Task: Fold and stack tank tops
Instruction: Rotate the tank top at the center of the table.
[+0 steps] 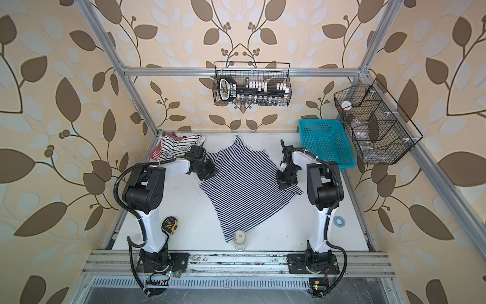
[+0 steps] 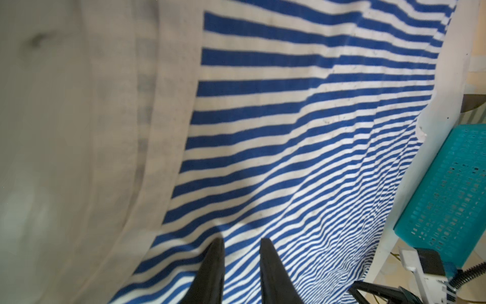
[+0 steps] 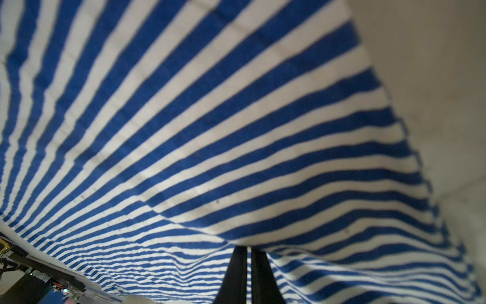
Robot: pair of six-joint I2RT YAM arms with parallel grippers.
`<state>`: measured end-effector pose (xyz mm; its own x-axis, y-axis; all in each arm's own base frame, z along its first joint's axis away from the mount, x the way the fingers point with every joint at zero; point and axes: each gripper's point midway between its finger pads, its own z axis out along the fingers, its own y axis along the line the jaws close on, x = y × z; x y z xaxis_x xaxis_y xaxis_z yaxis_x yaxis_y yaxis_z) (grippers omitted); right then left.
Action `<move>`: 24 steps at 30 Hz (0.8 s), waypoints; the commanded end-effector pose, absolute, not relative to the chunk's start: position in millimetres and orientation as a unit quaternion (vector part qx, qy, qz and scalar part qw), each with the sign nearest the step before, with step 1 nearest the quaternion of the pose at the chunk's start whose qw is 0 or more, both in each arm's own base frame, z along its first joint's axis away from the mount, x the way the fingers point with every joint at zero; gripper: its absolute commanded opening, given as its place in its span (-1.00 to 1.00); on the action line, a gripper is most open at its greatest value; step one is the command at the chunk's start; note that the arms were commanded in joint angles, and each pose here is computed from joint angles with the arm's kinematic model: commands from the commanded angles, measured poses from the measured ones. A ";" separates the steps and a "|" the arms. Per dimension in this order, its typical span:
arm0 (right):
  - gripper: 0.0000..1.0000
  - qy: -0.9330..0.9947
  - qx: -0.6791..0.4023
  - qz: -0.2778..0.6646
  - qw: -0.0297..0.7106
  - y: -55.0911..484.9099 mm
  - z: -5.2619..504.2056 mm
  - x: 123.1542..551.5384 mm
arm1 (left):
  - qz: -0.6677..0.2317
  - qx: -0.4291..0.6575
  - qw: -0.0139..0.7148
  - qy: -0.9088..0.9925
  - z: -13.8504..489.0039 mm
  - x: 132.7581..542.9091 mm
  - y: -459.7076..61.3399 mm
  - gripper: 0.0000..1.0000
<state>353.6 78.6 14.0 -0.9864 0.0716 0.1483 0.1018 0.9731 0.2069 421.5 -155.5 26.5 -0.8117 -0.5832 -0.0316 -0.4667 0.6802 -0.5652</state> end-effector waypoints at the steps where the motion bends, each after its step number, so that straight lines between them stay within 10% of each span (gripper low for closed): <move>1: -0.84 -0.995 -0.023 -0.046 0.082 54.3 -22.3 367.1 | -0.162 -0.353 -0.024 0.921 -32.3 330.5 -126.2 -0.48; 24: -0.90 -0.996 -0.029 -0.081 0.022 54.2 -21.7 502.2 | -0.156 -0.389 -0.036 0.907 -25.9 272.0 -151.4 -0.43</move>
